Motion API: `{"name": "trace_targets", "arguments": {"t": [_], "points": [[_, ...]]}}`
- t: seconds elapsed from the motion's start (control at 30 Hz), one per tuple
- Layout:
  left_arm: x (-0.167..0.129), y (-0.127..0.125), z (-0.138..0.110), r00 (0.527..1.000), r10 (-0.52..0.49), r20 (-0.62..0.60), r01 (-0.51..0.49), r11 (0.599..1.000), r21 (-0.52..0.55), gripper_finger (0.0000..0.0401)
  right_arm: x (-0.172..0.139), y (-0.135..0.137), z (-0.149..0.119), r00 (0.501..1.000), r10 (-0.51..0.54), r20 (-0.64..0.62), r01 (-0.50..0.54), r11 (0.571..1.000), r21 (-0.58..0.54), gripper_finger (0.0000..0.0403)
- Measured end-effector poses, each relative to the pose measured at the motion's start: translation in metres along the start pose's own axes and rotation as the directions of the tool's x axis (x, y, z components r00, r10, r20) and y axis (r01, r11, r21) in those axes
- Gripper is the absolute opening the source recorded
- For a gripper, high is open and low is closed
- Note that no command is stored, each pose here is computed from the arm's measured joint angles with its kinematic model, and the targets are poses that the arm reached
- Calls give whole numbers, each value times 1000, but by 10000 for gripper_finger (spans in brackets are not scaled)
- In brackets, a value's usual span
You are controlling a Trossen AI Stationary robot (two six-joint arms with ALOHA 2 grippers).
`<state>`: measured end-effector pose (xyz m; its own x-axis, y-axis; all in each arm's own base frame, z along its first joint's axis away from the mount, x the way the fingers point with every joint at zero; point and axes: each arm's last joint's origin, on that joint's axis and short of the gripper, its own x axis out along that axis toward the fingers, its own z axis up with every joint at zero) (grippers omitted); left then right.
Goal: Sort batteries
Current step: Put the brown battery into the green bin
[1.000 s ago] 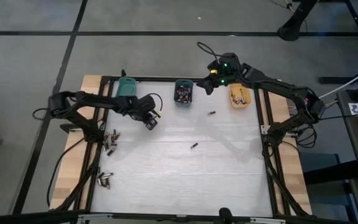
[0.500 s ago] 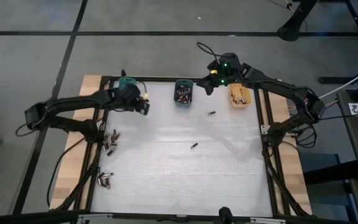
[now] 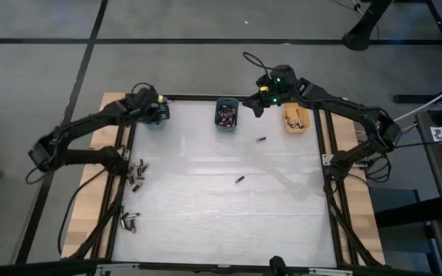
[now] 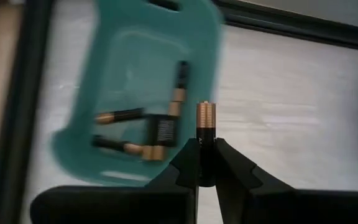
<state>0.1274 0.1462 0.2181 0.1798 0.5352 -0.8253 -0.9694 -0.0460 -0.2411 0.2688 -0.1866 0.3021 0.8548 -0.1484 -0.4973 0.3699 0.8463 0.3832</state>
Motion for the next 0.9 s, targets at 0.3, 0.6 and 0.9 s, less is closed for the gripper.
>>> {"name": "trace_targets", "arguments": {"t": [0.3, 0.6, 0.9], "points": [[6, 18, 10, 996, 75, -39, -76, 997, -33, 68, 0, 0, 0, 1000, 0, -1, 0, 1000, 1, 147], [7, 19, 12, 997, 69, -32, -70, 998, -10, 132, 0, 0, 0, 1000, 1, -1, -1, 1000, 2, 147], [6, 5, 18, 995, -96, 14, 94, 991, 92, 154, 0, 0, -1, 1000, 0, -9, 0, 1000, 9, 147]]}}
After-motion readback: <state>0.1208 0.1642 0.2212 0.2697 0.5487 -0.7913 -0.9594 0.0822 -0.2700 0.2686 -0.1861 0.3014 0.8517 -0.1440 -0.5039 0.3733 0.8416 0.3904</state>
